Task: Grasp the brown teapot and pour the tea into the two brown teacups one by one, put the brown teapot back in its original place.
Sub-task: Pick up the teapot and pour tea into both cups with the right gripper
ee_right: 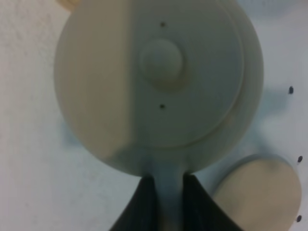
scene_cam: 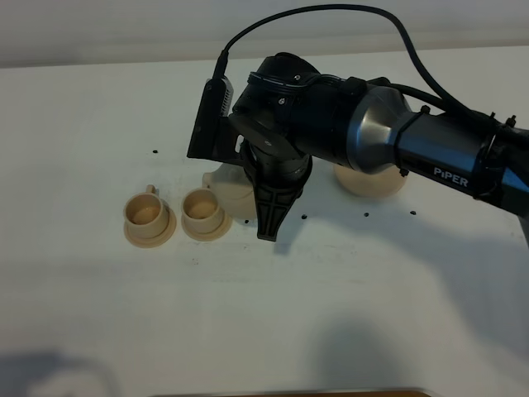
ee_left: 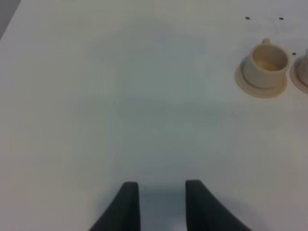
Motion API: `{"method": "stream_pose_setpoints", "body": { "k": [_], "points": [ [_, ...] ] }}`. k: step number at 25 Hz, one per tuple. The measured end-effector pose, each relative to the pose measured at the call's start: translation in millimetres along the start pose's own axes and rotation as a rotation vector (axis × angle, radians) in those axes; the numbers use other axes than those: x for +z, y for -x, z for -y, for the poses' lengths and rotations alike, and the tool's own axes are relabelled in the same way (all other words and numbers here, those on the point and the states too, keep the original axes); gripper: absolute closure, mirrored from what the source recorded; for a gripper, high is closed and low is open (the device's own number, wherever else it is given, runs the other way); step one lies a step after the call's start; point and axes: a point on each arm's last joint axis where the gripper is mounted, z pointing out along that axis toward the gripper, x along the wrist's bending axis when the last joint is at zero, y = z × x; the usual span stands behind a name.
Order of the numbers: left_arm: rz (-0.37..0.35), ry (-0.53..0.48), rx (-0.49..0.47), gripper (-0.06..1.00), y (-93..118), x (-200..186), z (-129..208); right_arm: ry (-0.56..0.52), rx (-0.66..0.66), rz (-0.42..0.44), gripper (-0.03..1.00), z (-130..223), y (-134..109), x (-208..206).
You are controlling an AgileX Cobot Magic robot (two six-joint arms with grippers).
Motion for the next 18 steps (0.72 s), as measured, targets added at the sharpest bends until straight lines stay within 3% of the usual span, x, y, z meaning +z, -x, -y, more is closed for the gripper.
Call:
{"method": "stream_pose_setpoints", "body": {
  "k": [18],
  "points": [
    [0.000, 0.000, 0.000, 0.64, 0.0, 0.0, 0.0, -0.005, -0.086, 0.010, 0.88, -3.4, -3.1, 5.6]
  ]
}}
